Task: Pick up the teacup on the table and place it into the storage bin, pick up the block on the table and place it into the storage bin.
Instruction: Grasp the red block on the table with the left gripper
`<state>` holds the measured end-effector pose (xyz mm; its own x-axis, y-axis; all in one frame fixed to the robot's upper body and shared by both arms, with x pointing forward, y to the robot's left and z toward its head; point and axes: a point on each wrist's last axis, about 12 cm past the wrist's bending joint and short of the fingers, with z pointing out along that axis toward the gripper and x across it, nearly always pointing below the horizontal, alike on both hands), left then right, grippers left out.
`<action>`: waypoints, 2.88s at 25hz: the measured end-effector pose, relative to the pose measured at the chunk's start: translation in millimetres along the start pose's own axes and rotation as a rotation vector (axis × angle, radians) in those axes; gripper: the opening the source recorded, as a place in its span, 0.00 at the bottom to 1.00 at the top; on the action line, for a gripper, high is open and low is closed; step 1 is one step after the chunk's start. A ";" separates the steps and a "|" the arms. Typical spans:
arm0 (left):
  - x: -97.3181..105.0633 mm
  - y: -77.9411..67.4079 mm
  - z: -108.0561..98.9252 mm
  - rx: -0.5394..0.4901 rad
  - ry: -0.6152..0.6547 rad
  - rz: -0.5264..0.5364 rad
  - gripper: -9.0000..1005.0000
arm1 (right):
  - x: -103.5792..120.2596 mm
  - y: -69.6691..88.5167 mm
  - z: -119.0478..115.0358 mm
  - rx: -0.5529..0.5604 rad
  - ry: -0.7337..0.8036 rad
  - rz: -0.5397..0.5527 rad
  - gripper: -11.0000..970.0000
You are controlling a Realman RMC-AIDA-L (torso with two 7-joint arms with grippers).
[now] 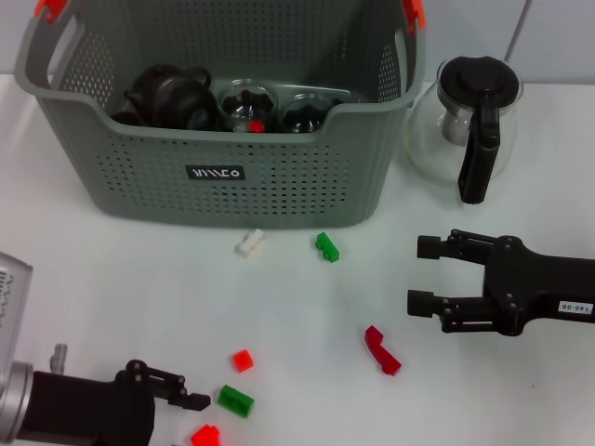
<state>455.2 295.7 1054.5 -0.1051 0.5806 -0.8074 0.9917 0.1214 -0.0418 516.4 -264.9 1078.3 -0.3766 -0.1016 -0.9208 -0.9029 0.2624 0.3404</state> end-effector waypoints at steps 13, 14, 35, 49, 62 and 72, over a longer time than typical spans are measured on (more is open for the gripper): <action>9.4 -4.9 12.2 0.003 -0.008 0.038 0.50 | 2.3 1.0 -1.6 0.004 0.000 0.002 0.97; 9.5 -4.7 12.6 0.003 -0.008 0.040 0.50 | 2.5 1.0 -1.7 0.004 -0.001 0.002 0.97; 7.5 11.0 23.0 -0.058 0.017 0.079 0.49 | 3.4 1.4 -2.2 0.005 0.002 0.003 0.97; -1.2 33.8 20.8 -0.162 0.014 0.105 0.49 | 3.6 1.5 -2.4 0.006 -0.001 0.005 0.97; -5.9 45.6 22.6 -0.203 0.008 0.092 0.49 | 1.0 -0.1 -2.9 0.014 -0.009 -0.001 0.97; -0.6 37.8 12.4 -0.224 -0.053 -0.019 0.49 | -0.7 -0.3 -4.2 0.016 -0.019 -0.004 0.97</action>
<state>493.6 289.9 1046.1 -0.1135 0.5342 -0.8377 0.9478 0.3111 0.0700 516.1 -268.9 1079.6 -0.3687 -0.0843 -0.9257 -0.9009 0.2777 0.3335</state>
